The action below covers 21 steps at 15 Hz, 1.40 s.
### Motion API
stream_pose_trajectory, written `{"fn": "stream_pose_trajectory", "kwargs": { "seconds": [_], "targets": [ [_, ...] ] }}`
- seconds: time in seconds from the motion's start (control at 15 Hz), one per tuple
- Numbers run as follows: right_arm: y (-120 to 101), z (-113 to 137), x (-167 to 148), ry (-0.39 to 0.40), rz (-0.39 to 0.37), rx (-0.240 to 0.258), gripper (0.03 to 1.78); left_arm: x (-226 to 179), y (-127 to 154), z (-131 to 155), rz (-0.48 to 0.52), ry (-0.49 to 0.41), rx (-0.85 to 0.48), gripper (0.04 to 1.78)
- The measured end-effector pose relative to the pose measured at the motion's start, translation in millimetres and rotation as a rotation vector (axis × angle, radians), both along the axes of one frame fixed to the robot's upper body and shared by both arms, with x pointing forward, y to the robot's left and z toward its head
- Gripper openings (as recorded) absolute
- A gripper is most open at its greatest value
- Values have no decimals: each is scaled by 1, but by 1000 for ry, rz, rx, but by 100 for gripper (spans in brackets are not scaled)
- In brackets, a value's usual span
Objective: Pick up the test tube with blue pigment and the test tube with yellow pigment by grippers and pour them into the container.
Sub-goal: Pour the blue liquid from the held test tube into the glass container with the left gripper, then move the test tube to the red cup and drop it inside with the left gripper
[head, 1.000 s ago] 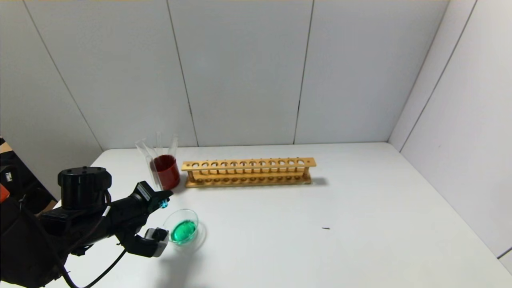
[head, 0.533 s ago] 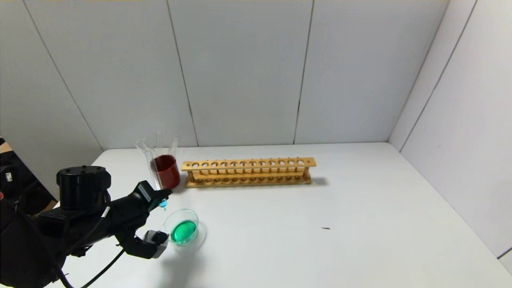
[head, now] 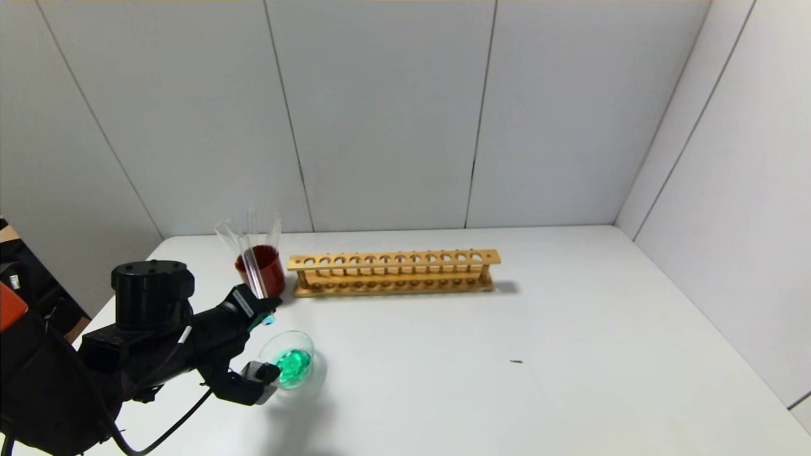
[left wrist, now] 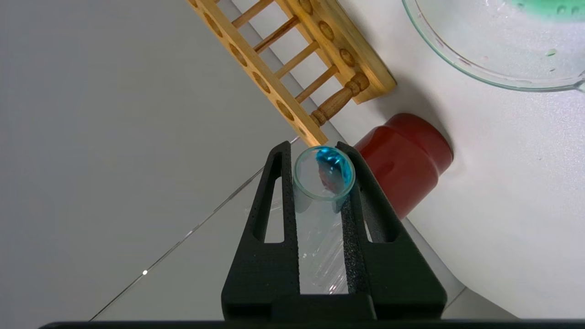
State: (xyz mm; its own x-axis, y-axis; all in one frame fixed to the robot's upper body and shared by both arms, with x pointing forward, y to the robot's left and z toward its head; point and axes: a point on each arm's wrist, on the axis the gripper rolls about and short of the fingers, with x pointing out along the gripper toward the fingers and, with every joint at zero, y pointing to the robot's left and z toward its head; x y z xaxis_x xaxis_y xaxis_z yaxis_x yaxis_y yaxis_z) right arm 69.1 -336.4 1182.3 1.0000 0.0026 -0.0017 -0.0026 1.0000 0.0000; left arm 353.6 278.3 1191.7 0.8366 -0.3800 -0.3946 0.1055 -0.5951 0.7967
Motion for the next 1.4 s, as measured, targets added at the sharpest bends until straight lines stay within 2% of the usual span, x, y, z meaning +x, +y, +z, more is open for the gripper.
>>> {"fn": "stream_pose_trajectory", "kwargs": {
  "seconds": [0.67,0.87,1.07,1.27,1.4],
  "targets": [
    [0,0,0,0,0,0,175,-2,0,8,-5,-35,6,32],
    [0,0,0,0,0,0,175,-1,1,28,58,-86,-40,32],
    [0,0,0,0,0,0,175,-3,5,61,261,-111,-253,32],
    [0,0,0,0,0,0,175,-11,10,100,464,-161,-529,32],
    [0,0,0,0,0,0,175,-15,12,120,574,-156,-725,32]
  ]
}}
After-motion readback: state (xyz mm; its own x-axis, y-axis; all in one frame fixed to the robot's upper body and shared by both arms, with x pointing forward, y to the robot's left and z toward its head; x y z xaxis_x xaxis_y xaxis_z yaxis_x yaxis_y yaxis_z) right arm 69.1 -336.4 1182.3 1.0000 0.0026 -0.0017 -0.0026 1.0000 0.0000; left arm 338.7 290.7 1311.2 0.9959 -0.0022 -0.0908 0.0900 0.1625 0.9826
